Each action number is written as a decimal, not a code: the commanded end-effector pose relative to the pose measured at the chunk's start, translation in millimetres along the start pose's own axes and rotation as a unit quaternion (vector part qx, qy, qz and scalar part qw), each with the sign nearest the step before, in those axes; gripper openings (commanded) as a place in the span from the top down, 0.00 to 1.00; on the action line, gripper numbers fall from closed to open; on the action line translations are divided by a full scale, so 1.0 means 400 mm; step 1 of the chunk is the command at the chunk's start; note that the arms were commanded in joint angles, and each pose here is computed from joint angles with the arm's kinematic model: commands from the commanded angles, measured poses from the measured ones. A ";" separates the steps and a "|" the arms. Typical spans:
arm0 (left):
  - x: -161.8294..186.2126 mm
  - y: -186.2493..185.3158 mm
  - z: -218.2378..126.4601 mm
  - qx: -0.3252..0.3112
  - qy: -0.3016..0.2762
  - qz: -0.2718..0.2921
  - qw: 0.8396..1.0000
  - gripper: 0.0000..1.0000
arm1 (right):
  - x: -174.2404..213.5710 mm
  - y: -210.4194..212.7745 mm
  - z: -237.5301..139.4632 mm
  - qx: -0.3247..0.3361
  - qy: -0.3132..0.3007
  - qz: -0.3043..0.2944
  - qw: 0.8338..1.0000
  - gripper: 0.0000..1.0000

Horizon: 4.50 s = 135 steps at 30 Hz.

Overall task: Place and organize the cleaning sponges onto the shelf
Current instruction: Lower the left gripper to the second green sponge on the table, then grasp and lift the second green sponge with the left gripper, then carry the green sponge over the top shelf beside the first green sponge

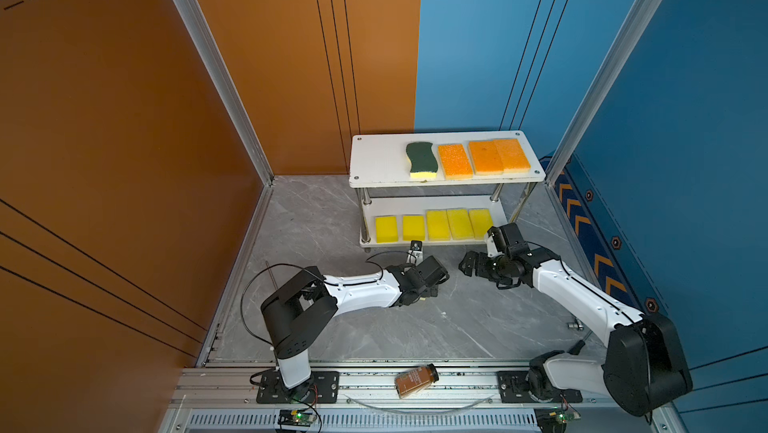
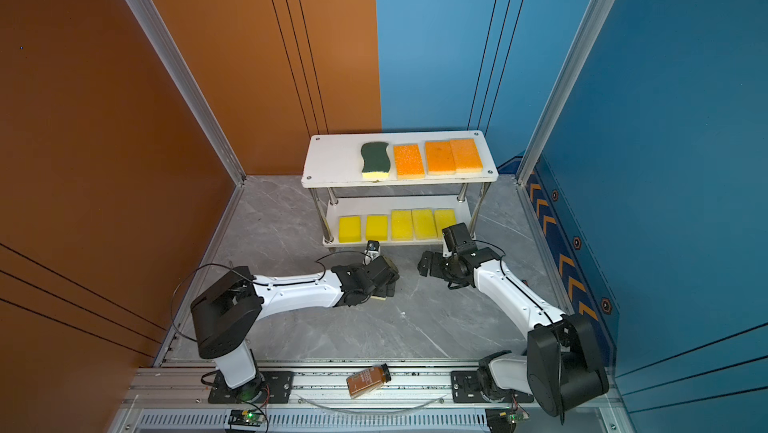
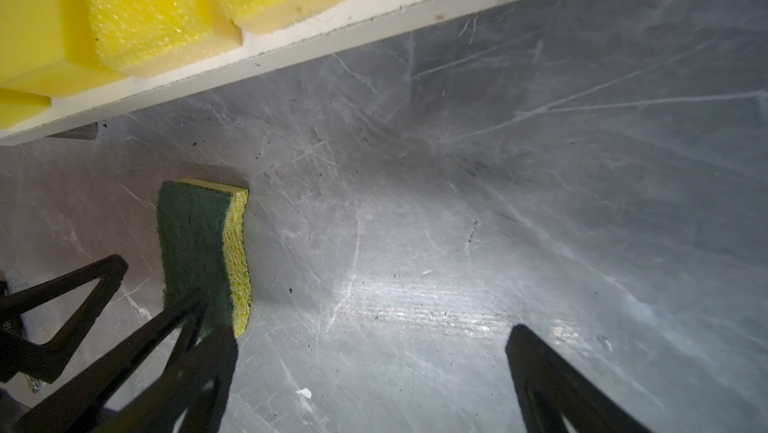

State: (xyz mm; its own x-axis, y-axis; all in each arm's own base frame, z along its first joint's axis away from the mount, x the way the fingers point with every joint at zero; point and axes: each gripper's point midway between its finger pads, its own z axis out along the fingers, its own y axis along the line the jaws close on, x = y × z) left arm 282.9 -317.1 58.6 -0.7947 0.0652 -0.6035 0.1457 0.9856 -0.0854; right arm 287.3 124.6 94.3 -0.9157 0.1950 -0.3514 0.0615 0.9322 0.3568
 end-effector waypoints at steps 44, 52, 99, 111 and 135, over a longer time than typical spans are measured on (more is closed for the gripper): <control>-0.044 0.003 -0.125 0.003 0.026 0.036 0.999 0.45 | -0.007 -0.014 0.009 -0.008 -0.001 0.020 1.000 0.00; -0.212 0.090 -0.379 -0.019 -0.097 0.030 0.995 0.46 | -0.006 -0.016 0.011 -0.007 0.001 0.022 1.000 0.00; -0.820 0.229 -0.527 0.004 -0.286 -0.076 0.955 0.52 | 0.015 0.000 0.017 -0.007 -0.005 0.027 1.000 0.00; -0.793 0.248 -0.483 -0.014 -0.270 -0.090 0.959 0.47 | 0.023 -0.002 0.038 -0.009 0.003 0.030 1.000 0.00; -0.760 0.253 -0.473 -0.018 -0.260 -0.096 0.961 0.43 | 0.030 0.001 0.059 -0.013 0.011 0.032 0.999 0.00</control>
State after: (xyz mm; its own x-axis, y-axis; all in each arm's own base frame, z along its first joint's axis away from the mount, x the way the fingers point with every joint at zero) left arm 434.6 -213.9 391.8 -0.3782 -0.2063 -0.9025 0.0195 0.9729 -0.2305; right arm 286.9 132.2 75.9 -0.9176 0.2384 -0.3180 0.0994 0.9124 0.3971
